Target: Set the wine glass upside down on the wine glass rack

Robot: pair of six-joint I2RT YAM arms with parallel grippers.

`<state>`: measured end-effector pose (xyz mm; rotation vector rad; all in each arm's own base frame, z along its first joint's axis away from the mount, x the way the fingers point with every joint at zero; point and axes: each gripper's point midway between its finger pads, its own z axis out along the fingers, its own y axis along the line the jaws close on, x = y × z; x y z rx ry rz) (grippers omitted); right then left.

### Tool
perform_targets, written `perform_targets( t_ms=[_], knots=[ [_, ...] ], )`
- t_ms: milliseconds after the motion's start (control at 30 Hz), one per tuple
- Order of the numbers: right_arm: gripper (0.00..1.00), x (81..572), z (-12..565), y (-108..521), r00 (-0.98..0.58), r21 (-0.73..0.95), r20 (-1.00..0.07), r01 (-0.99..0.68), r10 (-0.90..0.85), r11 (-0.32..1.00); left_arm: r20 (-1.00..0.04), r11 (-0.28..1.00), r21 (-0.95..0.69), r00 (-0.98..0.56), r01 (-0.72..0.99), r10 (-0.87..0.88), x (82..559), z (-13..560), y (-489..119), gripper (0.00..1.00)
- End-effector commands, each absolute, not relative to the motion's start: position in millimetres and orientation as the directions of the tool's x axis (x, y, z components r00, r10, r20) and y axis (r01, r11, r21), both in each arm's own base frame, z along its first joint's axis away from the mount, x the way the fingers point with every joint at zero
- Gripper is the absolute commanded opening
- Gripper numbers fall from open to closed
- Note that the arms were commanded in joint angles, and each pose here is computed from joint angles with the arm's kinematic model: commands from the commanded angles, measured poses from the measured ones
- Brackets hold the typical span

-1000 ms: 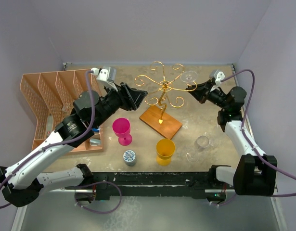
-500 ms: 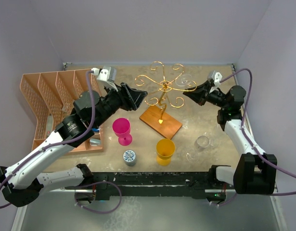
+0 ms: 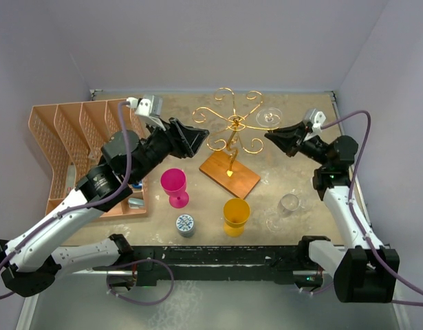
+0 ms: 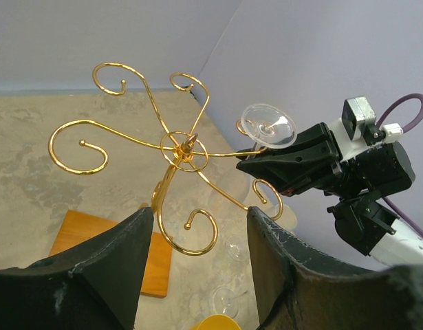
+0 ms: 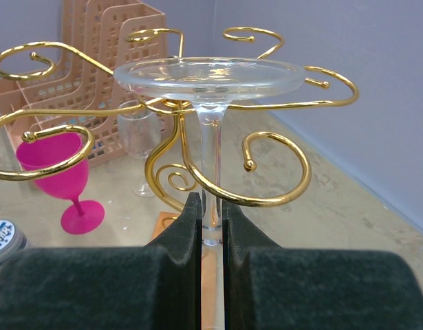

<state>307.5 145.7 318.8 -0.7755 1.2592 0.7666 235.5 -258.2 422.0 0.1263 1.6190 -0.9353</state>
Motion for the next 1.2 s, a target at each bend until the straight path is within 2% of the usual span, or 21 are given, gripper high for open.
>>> perform_targets(
  t_ms=[0,133,400,800,967,1167],
  knots=[
    [0.00,304.7,346.0,136.9,0.240,-0.119,-0.964,-0.776,0.114,0.619,-0.853,0.650,-0.515,-0.262,0.559,-0.451,231.4,439.5,-251.2,0.54],
    [0.00,300.9,353.7,131.2,0.282,-0.123,-0.949,-0.740,0.140,0.661,-0.850,0.647,-0.520,-0.263,0.558,-0.456,231.0,440.4,-250.6,0.54],
    [0.00,326.0,347.3,111.5,0.247,-0.042,-0.957,-0.641,0.154,0.767,-0.846,0.645,-0.526,-0.261,0.555,-0.466,228.5,441.2,-246.6,0.54],
    [0.07,337.5,327.5,119.7,0.184,-0.018,-0.971,-0.688,0.150,0.725,-0.847,0.652,-0.524,-0.254,0.548,-0.467,226.9,440.9,-241.4,0.54],
    [0.16,338.9,315.7,121.2,0.136,0.015,-0.979,-0.695,0.152,0.719,-0.850,0.656,-0.518,-0.247,0.549,-0.465,227.0,441.6,-240.1,0.54],
    [0.38,334.0,306.4,122.2,0.086,0.054,-0.984,-0.694,0.158,0.718,-0.858,0.678,-0.500,-0.203,0.538,-0.472,226.5,448.6,-228.2,0.54]
  ],
)
